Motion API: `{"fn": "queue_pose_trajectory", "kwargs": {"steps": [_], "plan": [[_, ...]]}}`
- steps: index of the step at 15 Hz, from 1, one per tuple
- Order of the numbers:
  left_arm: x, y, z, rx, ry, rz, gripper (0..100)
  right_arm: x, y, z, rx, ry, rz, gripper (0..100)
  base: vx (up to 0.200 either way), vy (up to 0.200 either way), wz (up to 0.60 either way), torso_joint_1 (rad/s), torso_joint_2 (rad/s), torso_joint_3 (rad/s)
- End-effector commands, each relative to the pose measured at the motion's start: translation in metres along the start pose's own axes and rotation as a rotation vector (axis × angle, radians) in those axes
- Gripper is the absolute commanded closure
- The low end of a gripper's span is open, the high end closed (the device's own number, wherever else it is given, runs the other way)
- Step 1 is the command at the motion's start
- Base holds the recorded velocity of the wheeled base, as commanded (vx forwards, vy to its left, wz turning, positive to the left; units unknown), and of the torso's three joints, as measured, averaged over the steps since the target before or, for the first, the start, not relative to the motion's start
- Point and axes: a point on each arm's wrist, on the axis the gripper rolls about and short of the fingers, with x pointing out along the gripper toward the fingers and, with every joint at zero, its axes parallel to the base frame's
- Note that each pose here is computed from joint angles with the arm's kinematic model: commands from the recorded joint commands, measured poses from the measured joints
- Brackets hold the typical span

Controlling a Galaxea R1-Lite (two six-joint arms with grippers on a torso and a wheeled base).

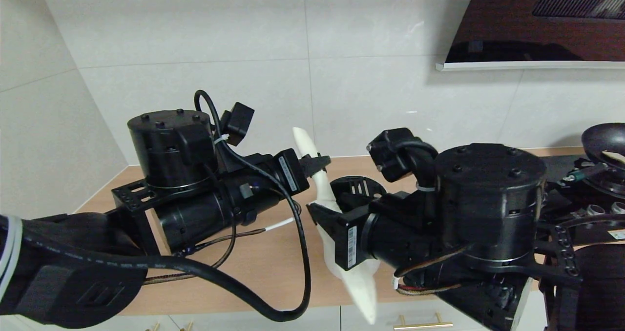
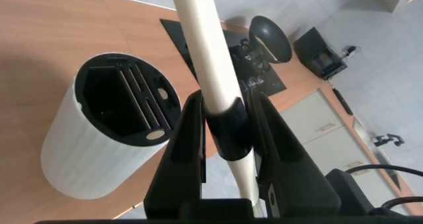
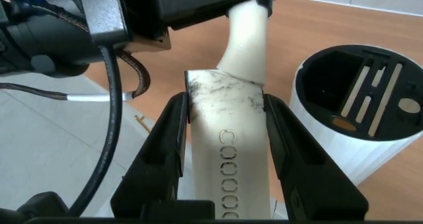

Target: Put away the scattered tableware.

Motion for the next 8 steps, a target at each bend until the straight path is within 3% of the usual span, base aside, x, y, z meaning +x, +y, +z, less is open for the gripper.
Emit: {"fn": "queue_pose_trajectory", "kwargs": {"steps": [1,6,8], "plan": [[0.000,-0.002,0.002,0.001,-0.012,-0.010,100,-0.001,0.000,0.000,-0.001,0.006,0.001,0,0.000,0.000,0.00,0.000,0.00,0.000],[-0.002,-0.003,0.004,0.002,-0.025,-0.011,100,-0.010,-0.001,0.009,0.015,-0.024,0.007,0,0.000,0.000,0.00,0.000,0.00,0.000],[-0.008,-0.001,0.016,0.008,-0.076,-0.017,100,-0.022,-0.009,0.024,0.030,-0.070,-0.005,0,0.000,0.000,0.00,0.000,0.00,0.000]]}}
